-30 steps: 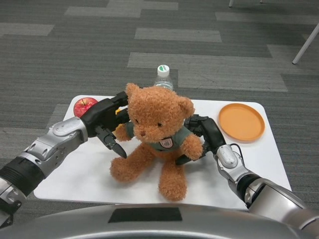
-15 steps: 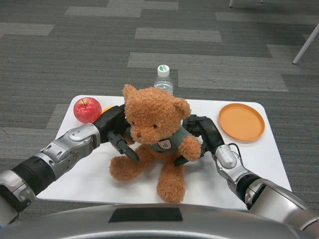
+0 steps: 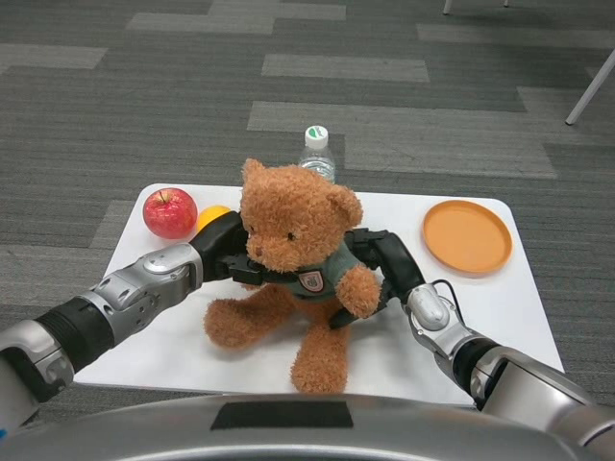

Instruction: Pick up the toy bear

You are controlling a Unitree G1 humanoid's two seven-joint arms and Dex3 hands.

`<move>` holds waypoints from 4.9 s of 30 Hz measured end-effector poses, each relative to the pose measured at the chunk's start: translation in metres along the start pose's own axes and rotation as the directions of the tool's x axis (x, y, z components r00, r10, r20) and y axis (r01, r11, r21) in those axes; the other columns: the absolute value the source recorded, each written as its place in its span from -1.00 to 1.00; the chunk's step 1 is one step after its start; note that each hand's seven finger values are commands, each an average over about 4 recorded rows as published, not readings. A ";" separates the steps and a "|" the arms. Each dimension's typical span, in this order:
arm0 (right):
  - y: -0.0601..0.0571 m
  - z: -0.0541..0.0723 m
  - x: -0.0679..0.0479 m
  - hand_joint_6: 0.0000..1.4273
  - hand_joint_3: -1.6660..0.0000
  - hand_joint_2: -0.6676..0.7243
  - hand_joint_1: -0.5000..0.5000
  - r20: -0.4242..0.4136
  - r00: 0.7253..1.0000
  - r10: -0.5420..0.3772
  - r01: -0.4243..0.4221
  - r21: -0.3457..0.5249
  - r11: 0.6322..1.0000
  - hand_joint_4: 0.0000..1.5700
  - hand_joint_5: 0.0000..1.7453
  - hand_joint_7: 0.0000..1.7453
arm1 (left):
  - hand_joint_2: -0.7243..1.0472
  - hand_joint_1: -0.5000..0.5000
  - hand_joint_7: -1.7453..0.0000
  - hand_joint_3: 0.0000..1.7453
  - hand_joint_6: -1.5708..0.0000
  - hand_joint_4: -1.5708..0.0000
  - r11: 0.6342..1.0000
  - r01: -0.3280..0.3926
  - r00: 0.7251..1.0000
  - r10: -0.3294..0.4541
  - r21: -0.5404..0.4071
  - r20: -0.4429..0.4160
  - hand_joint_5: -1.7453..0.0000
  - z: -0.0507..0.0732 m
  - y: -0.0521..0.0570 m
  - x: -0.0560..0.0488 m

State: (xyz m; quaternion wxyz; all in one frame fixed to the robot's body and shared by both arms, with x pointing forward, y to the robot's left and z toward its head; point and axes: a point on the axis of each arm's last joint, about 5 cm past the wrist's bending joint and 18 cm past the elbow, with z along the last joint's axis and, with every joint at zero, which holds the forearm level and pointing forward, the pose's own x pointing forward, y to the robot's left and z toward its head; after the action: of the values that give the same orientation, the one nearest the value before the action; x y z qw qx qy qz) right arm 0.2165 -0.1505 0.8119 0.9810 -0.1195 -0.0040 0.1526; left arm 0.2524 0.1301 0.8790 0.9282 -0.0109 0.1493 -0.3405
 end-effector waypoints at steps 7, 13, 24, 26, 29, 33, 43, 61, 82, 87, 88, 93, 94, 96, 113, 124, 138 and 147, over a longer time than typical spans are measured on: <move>0.001 0.001 0.000 -0.46 1.00 0.00 0.06 0.004 1.000 -0.005 0.005 0.001 1.000 -0.44 0.67 0.62 | 0.70 0.53 0.88 -0.93 1.00 0.92 1.000 -0.002 1.000 0.002 -0.002 0.001 -1.00 0.000 0.000 0.000; 0.004 0.003 0.002 -1.00 0.95 0.09 -0.29 0.021 1.000 -0.021 0.021 0.010 1.000 -0.98 0.00 0.18 | 0.70 0.69 0.90 -0.90 1.00 0.82 1.000 -0.009 1.000 0.009 -0.005 0.005 -1.00 0.001 0.002 0.000; 0.009 0.009 0.006 -1.00 0.90 0.09 -0.60 0.063 0.998 -0.029 0.027 0.035 0.999 -1.00 -0.44 -0.20 | 0.70 0.69 0.86 -0.93 0.98 0.57 1.000 -0.013 1.000 0.013 -0.014 0.016 -1.00 0.002 0.003 0.000; 0.010 0.010 0.007 -1.00 0.90 0.09 -0.65 0.069 0.997 -0.028 0.025 0.038 0.999 -1.00 -0.44 -0.20 | 0.70 0.69 0.86 -0.95 0.97 0.57 1.000 -0.014 1.000 0.014 -0.015 0.016 -1.00 0.002 0.003 0.000; 0.011 0.011 0.007 -1.00 0.90 0.09 -0.67 0.072 0.997 -0.022 0.019 0.039 0.999 -1.00 -0.44 -0.20 | 0.70 0.69 0.92 -0.90 0.97 0.57 1.000 -0.015 1.000 0.016 -0.020 0.015 -1.00 0.002 0.003 0.000; 0.014 0.011 0.007 -1.00 0.90 0.09 -0.73 0.067 0.998 -0.012 0.010 0.040 0.999 -1.00 -0.44 -0.20 | 0.70 0.69 0.88 -0.93 0.97 0.54 0.999 -0.020 1.000 0.021 -0.039 0.013 -1.00 0.001 0.004 0.001; 0.019 0.005 0.008 -1.00 0.90 -0.23 -0.75 -0.004 1.000 -0.004 0.004 0.011 1.000 -1.00 -0.28 -0.10 | 0.70 0.69 0.90 -0.90 0.97 0.52 0.997 -0.025 0.999 0.027 -0.078 0.019 -1.00 -0.001 0.003 0.002; 0.021 0.003 0.016 -0.11 -0.24 -0.82 -0.17 -0.080 0.996 0.045 -0.050 -0.062 0.997 -0.20 0.67 0.82 | 0.70 0.69 0.84 -0.90 0.93 0.48 0.995 -0.023 0.999 0.027 -0.092 0.039 -1.00 -0.001 0.002 0.003; 0.014 0.017 0.006 -0.28 -0.24 -0.73 0.33 0.065 0.997 0.029 -0.034 0.075 0.997 -0.14 0.89 0.90 | 0.70 0.78 0.84 -0.90 0.97 0.43 0.990 0.013 0.992 0.006 -0.144 0.129 -1.00 0.008 0.003 -0.003; 0.012 0.023 0.000 -0.32 -0.24 -0.73 0.42 0.119 0.993 0.004 -0.019 0.124 0.992 -0.16 0.86 0.92 | 0.80 0.78 0.84 -0.90 0.94 0.43 0.987 0.027 0.986 0.000 -0.159 0.167 -1.00 0.015 0.005 -0.007; 0.011 0.025 -0.001 -0.32 -0.24 -0.73 0.42 0.129 0.992 -0.004 -0.014 0.132 0.991 -0.16 0.83 0.92 | 0.80 0.78 0.84 -0.90 0.93 0.43 0.987 0.030 0.985 -0.002 -0.160 0.174 -1.00 0.017 0.006 -0.008; 0.006 0.036 -0.003 -0.32 -0.24 -0.73 0.42 0.190 0.981 -0.040 0.009 0.160 0.987 -0.16 0.89 0.92 | 0.80 0.82 0.84 -0.90 0.93 0.43 0.986 0.056 0.975 -0.020 -0.156 0.221 -1.00 0.028 0.009 -0.012; 0.006 0.039 -0.002 -0.32 -0.24 -0.73 0.42 0.207 0.977 -0.045 0.011 0.165 0.986 -0.16 0.89 0.92 | 0.80 0.82 0.84 -0.90 0.93 0.43 0.986 0.061 0.972 -0.023 -0.155 0.235 -1.00 0.030 0.009 -0.013; 0.004 0.043 -0.002 -0.32 -0.24 -0.73 0.42 0.229 0.972 -0.054 0.014 0.171 0.985 -0.16 0.89 0.92 | 0.80 0.82 0.84 -0.90 0.93 0.43 0.986 0.067 0.966 -0.025 -0.154 0.256 -1.00 0.034 0.011 -0.015; 0.000 0.086 0.002 -0.29 -0.24 -0.73 0.42 0.415 0.899 -0.140 0.032 0.258 0.966 -0.16 0.89 0.92 | 0.80 0.82 0.84 -0.90 0.90 0.33 0.992 0.068 0.899 -0.014 -0.109 0.439 -1.00 0.073 0.020 -0.038; 0.002 0.100 0.005 -0.28 -0.24 -0.73 0.42 0.448 0.869 -0.209 0.061 0.323 0.944 -0.13 0.89 0.92 | 0.80 0.82 0.84 -0.90 0.87 0.29 0.990 0.071 0.867 0.000 -0.124 0.499 -1.00 0.083 0.023 -0.044; 0.003 0.113 0.016 -0.24 -0.24 -0.73 0.42 0.492 0.836 -0.243 0.059 0.360 0.931 -0.11 0.89 0.92 | 0.80 0.82 0.84 -0.90 0.87 0.25 0.991 0.073 0.830 -0.001 -0.108 0.557 -1.00 0.094 0.023 -0.044; 0.003 0.116 0.017 -0.23 -0.24 -0.73 0.42 0.501 0.829 -0.248 0.059 0.363 0.930 -0.10 0.89 0.92 | 0.80 0.82 0.84 -0.90 0.87 0.27 0.991 0.076 0.825 -0.003 -0.106 0.564 -1.00 0.096 0.022 -0.044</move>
State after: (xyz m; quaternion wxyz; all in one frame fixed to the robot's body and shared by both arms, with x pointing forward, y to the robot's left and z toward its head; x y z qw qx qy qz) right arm 0.2271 -0.1160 0.9231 0.9549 0.0959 -0.2632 0.0980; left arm 0.2615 0.1673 0.9797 0.9212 -0.1714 -0.1103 -0.3316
